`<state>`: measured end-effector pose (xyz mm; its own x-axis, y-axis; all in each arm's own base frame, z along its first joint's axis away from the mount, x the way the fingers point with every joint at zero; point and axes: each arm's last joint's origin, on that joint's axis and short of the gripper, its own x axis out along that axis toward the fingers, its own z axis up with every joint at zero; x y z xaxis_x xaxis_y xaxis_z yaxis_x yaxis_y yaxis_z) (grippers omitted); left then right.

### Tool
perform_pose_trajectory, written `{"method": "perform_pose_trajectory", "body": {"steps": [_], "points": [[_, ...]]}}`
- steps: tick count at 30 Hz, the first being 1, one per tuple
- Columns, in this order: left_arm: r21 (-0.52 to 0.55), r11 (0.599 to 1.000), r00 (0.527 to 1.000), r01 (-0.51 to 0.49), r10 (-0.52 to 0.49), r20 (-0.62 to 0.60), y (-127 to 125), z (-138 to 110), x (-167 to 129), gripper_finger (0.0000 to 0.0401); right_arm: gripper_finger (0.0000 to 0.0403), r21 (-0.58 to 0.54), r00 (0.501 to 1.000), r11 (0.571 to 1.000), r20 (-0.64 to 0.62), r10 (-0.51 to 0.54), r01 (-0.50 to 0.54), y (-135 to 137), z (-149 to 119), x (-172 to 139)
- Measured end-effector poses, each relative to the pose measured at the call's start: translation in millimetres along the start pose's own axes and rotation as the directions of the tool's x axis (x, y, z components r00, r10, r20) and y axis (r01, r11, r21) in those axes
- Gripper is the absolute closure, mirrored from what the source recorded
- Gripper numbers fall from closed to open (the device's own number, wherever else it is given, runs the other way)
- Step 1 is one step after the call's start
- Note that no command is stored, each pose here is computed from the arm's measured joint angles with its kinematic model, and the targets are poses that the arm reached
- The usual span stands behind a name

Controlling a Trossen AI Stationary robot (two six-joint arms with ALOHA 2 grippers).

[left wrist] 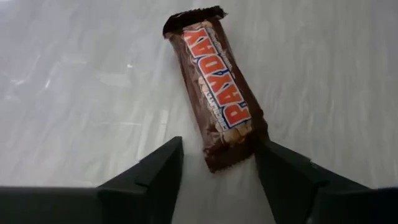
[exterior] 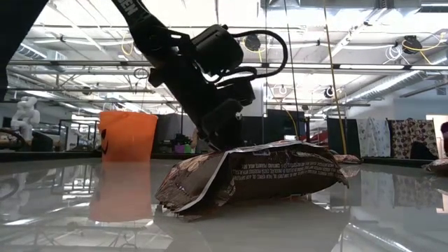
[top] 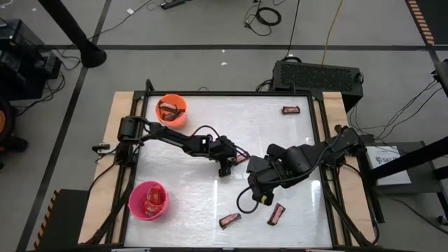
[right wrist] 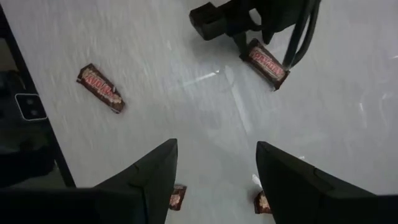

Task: Sort candy by brand, put in halloween buckets
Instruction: Put the brown chocolate bar into the orange bucket

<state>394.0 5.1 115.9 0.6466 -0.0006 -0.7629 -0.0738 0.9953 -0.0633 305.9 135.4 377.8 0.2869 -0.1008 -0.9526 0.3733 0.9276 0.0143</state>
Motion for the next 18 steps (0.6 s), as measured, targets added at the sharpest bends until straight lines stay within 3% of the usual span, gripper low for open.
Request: {"method": "perform_pose_trajectory", "body": {"steps": [5,11,18], "points": [[-0.001,1.0,1.0,0.001,-0.001,-0.002,0.0,-0.4,0.4,0.027,0.0193,-0.026,1.0,1.0,0.003,-0.003,0.003,-0.3,0.4,0.2],[-0.012,1.0,1.0,0.016,-0.016,-0.01,-0.9,-0.3,-2.0,0.0387,0.0193,-0.057,0.999,0.998,0.035,-0.036,0.038,-1.8,1.9,0.3],[-0.01,1.0,0.998,0.01,-0.011,-0.058,-0.9,1.4,-19.2,0.0397,0.0193,-0.064,0.997,0.997,0.054,-0.05,0.053,-4.6,5.6,1.1]]}}
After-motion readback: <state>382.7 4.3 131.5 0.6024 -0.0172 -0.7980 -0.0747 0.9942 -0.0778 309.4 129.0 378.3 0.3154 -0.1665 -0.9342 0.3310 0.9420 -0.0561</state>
